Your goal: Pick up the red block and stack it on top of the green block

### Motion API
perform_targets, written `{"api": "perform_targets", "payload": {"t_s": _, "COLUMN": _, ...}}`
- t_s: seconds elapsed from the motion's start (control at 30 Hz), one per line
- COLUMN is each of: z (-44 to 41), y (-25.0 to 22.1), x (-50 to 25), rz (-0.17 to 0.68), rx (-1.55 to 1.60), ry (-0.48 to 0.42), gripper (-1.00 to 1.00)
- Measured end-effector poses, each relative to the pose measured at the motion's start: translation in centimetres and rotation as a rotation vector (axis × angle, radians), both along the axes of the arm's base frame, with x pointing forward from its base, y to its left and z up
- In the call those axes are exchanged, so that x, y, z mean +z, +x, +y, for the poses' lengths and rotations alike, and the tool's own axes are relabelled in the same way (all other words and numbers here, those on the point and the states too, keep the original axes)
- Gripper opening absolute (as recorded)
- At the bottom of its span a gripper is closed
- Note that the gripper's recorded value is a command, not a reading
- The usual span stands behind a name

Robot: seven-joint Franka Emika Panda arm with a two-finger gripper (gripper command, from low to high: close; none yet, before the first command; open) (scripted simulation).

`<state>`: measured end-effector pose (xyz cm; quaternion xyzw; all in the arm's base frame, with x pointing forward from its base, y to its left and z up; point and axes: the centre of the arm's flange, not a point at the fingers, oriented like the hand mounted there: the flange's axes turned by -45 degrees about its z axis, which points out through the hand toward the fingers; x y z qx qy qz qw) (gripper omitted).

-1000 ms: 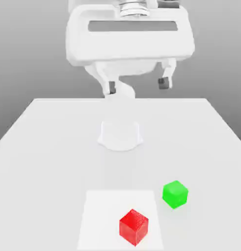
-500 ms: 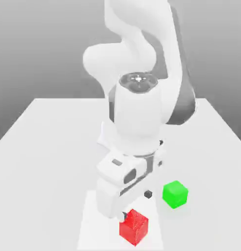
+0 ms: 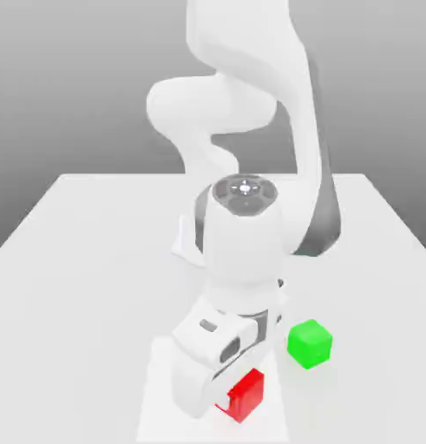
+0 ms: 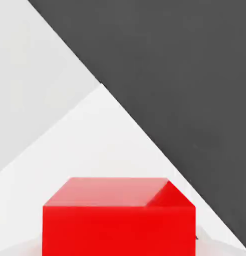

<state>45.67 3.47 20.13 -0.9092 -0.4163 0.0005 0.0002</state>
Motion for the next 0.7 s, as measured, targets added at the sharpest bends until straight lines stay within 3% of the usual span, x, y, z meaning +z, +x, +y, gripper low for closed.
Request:
{"api": "perform_targets", "payload": {"t_s": 0.33, "z": 11.7, "y": -11.5, "x": 4.3, "rz": 0.002, "rx": 0.589, "ry": 0.001, "gripper": -1.00}}
{"api": "perform_targets", "payload": {"t_s": 0.57, "z": 12.6, "y": -12.7, "x": -0.9, "rz": 0.001, "rx": 0.648, "ry": 0.003, "gripper": -1.00}}
{"api": "perform_targets", "payload": {"t_s": 0.6, "z": 12.4, "y": -12.8, "x": -1.7, "rz": 0.001, "rx": 0.647, "ry": 0.001, "gripper": 1.00}}
{"api": "perform_targets", "payload": {"t_s": 0.7, "z": 12.4, "y": -12.8, "x": -1.7, "rz": 0.001, "rx": 0.647, "ry": 0.001, "gripper": 1.00}}
